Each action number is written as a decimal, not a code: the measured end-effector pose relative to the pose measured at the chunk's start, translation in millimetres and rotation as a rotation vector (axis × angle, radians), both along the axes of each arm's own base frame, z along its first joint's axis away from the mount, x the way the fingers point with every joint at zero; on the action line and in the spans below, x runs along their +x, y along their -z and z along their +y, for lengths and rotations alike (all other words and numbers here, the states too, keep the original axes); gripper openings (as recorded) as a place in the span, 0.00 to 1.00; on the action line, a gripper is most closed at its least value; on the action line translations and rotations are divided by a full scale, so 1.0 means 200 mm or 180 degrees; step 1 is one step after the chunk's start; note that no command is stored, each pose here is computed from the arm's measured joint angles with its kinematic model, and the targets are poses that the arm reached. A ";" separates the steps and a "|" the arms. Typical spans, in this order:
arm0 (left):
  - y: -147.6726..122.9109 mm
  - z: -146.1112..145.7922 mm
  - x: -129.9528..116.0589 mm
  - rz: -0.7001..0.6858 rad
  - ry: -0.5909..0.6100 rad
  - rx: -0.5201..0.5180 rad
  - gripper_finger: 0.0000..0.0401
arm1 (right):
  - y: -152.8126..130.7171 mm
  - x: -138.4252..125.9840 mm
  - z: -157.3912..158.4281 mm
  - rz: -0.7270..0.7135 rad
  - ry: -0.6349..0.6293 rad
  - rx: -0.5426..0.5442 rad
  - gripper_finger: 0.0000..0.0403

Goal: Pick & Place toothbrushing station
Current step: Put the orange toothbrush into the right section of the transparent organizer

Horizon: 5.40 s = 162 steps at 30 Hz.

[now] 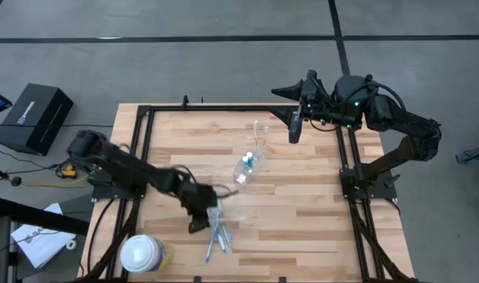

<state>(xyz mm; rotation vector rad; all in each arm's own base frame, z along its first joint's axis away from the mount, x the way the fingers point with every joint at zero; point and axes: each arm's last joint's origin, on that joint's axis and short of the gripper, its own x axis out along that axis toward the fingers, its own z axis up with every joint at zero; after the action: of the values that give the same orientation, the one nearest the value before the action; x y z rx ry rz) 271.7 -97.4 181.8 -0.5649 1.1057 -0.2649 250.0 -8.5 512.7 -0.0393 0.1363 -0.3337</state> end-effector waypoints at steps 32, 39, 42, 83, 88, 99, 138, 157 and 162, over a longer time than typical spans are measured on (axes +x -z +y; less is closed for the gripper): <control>-0.64 0.72 0.00 -0.0349 -0.0750 -0.0490 0.09 | 0.38 0.60 0.09 0.2342 -0.1297 -0.0422 0.44; -0.77 0.78 0.07 -0.0673 -0.0725 -0.0423 0.09 | 0.44 0.66 0.09 0.2419 -0.1340 -0.0360 0.42; -0.78 0.80 0.10 -0.0677 -0.0737 -0.0453 0.09 | 0.45 0.66 0.09 0.2431 -0.1435 -0.0298 0.42; -0.80 0.84 0.29 -0.0686 -0.0508 -0.1023 0.09 | 0.51 0.65 0.00 0.2737 -0.1337 0.0001 0.39; -0.80 0.84 0.29 -0.0679 -0.0492 -0.1045 0.09 | 0.51 0.65 0.01 0.2745 -0.1351 0.0002 0.36; -0.81 0.86 0.29 -0.0761 -0.0445 -0.1052 0.09 | 0.51 0.65 0.01 0.2802 -0.1408 -0.0058 0.10; -1.00 1.28 0.02 -0.1866 -0.0956 0.0131 0.63 | 0.51 0.62 -0.13 0.2858 -0.1128 0.0131 0.02; -1.57 1.19 -0.76 -0.3333 -0.1920 0.2006 0.42 | -0.03 0.45 -0.25 0.0103 0.0450 0.0442 0.02; -1.59 1.14 -0.80 -0.3409 -0.1918 0.2069 0.39 | -0.02 0.53 -0.19 -0.0289 0.0790 0.0412 0.02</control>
<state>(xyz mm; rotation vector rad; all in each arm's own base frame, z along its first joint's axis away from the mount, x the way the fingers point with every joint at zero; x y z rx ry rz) 112.6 130.8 499.7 -0.0880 -0.0739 0.3072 355.0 -45.8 516.3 0.1218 0.0724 -0.5727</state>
